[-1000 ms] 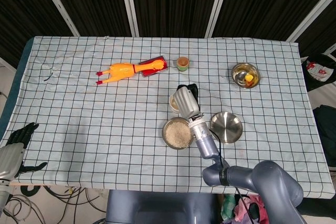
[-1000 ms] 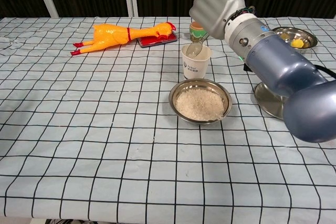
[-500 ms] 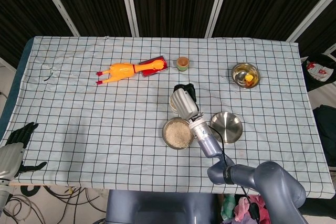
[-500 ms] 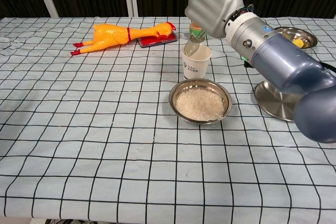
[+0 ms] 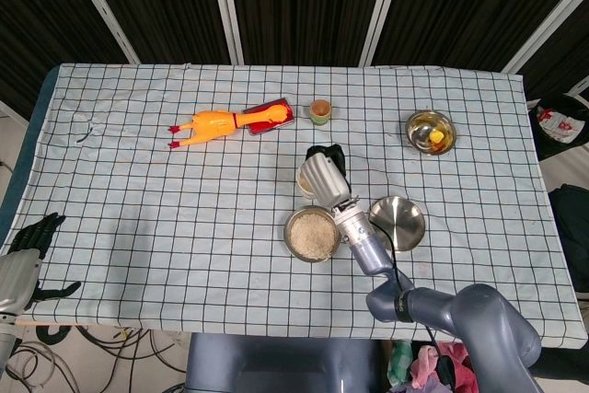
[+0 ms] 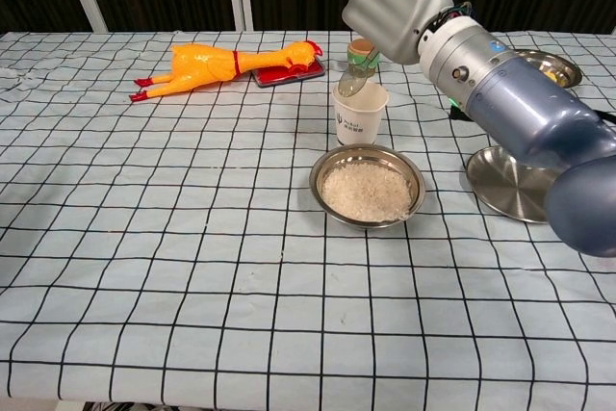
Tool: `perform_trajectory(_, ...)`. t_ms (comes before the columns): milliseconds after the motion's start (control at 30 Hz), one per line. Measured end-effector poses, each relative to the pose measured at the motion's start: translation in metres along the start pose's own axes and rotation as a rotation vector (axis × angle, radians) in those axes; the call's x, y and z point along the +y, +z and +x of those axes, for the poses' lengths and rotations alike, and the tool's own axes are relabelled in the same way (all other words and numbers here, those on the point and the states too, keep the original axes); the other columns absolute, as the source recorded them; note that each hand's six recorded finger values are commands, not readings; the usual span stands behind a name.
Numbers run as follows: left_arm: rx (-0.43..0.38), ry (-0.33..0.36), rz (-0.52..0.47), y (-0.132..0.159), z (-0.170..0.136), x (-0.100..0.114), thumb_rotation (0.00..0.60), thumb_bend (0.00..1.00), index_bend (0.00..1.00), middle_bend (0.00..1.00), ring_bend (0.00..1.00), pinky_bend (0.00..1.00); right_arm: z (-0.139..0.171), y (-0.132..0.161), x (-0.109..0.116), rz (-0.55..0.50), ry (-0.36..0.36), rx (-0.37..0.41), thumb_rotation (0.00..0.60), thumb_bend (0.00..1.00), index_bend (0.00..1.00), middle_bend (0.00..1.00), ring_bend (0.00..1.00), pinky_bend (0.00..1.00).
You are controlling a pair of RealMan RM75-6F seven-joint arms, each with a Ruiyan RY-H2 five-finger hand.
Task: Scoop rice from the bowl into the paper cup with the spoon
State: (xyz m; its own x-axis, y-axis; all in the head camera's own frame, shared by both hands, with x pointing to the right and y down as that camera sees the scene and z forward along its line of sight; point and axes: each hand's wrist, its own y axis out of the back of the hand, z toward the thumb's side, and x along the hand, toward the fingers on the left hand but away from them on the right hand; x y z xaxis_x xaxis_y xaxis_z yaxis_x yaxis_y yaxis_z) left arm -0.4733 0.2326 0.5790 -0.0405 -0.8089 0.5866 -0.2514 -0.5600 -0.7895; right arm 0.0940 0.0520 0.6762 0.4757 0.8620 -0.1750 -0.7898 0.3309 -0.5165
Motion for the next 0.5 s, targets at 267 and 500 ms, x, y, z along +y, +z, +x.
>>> perform_trajectory(267, 0.004, 0.008, 0.005, -0.001, 0.001, 0.001, 0.600, 0.03, 0.00, 0.00, 0.00, 0.00, 0.004, -0.005, 0.001, -0.075, 0.039, -0.024, 0.600, 0.64, 0.70, 1.00, 1.00, 1.00)
perform_trajectory(500, 0.005, 0.015, 0.006, -0.001, 0.001, 0.001, 0.600, 0.03, 0.00, 0.00, 0.00, 0.00, 0.008, -0.020, 0.006, -0.183, 0.104, -0.076, 0.600, 0.64, 0.70, 1.00, 1.00, 1.00)
